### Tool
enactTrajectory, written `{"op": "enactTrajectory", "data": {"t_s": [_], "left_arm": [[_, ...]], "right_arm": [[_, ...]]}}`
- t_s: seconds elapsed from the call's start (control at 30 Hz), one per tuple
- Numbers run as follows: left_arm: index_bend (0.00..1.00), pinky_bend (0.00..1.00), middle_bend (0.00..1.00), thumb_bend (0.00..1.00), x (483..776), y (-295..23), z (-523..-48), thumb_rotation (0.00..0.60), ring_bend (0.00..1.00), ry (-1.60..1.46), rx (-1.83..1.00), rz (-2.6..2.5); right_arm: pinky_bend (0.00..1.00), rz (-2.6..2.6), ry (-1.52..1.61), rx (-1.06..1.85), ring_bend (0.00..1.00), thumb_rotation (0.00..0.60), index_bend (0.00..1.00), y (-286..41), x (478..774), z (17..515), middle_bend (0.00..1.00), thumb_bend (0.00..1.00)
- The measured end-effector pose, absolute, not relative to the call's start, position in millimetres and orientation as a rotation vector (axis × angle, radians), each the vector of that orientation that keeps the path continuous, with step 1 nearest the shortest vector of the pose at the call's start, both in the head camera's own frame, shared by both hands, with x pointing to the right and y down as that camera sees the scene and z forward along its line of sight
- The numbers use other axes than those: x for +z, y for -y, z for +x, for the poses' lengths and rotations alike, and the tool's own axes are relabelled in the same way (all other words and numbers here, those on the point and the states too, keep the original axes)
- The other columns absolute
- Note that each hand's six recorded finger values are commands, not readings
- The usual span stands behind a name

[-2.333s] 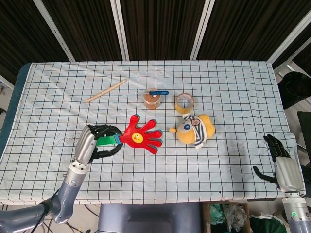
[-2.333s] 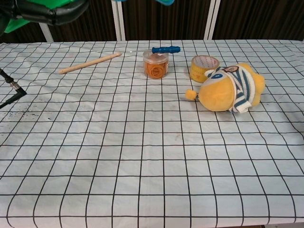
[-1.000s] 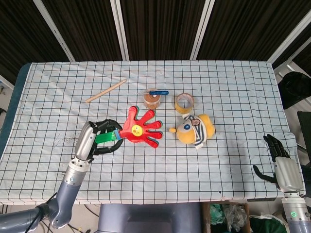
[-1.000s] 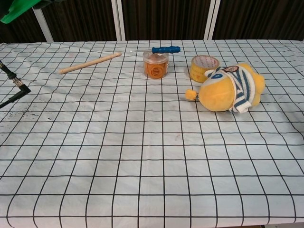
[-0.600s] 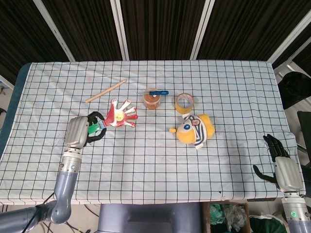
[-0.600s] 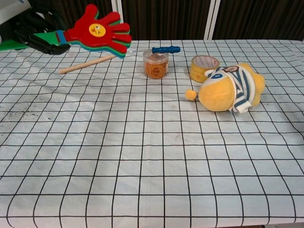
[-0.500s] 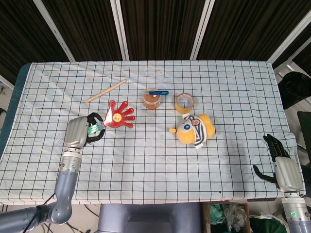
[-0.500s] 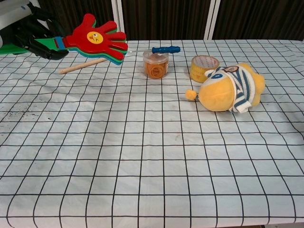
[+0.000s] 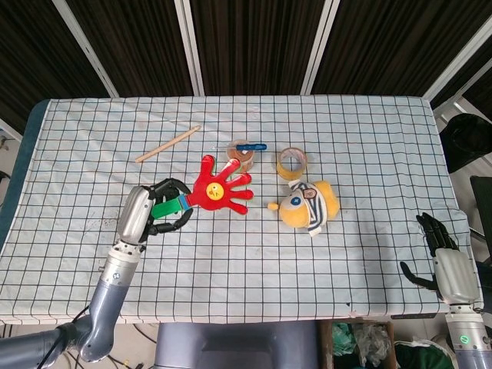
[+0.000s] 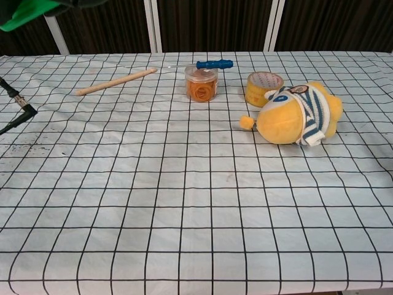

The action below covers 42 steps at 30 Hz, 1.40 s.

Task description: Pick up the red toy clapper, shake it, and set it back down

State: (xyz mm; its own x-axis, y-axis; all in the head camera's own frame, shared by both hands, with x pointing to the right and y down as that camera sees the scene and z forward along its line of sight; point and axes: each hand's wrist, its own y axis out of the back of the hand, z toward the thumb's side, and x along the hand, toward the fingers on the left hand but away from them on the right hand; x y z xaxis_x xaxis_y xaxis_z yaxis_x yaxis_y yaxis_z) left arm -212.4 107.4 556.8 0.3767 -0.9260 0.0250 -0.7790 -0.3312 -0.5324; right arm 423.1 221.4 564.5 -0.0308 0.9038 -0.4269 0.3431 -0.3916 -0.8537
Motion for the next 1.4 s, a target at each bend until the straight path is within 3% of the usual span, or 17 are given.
{"op": "enactTrajectory", "data": {"t_s": [0.1, 0.23, 0.7, 1.03, 1.4], "left_arm": [[0.73, 0.89, 0.81, 0.52, 550.2, -113.9, -212.4, 0.6, 0.69, -1.435, -0.313, -2.203], [0.73, 0.89, 0.81, 0.52, 558.0, -114.3, -217.6, 0.6, 0.69, -1.396, -0.356, -2.18], [0.72, 0.89, 0.8, 0.52, 632.2, -109.6, -250.7, 0.6, 0.69, -1.245, -1.223, -2.015], [0.7, 0.87, 0.78, 0.52, 658.3, -113.4, -228.9, 0.6, 0.66, -0.997, -1.159, -2.138], [0.63, 0.81, 0.69, 0.42, 680.1, -118.2, -230.7, 0.6, 0.59, -0.751, -1.198, -2.054]], "right_arm": [[0.18, -1.742, 1.309, 1.433, 0.0, 0.6, 0.0, -221.6, 564.6, 422.9, 0.0, 0.26], [0.18, -1.743, 1.311, 1.436, 0.0, 0.6, 0.0, -221.8, 564.7, 423.0, 0.0, 0.26], [0.18, -1.744, 1.315, 1.443, 0.0, 0.6, 0.0, -221.6, 565.1, 423.8, 0.0, 0.26], [0.18, -1.746, 1.321, 1.447, 0.0, 0.6, 0.0, -221.8, 565.5, 424.3, 0.0, 0.26], [0.18, -1.749, 1.321, 1.45, 0.0, 0.6, 0.0, -221.7, 565.9, 424.5, 0.0, 0.26]]}}
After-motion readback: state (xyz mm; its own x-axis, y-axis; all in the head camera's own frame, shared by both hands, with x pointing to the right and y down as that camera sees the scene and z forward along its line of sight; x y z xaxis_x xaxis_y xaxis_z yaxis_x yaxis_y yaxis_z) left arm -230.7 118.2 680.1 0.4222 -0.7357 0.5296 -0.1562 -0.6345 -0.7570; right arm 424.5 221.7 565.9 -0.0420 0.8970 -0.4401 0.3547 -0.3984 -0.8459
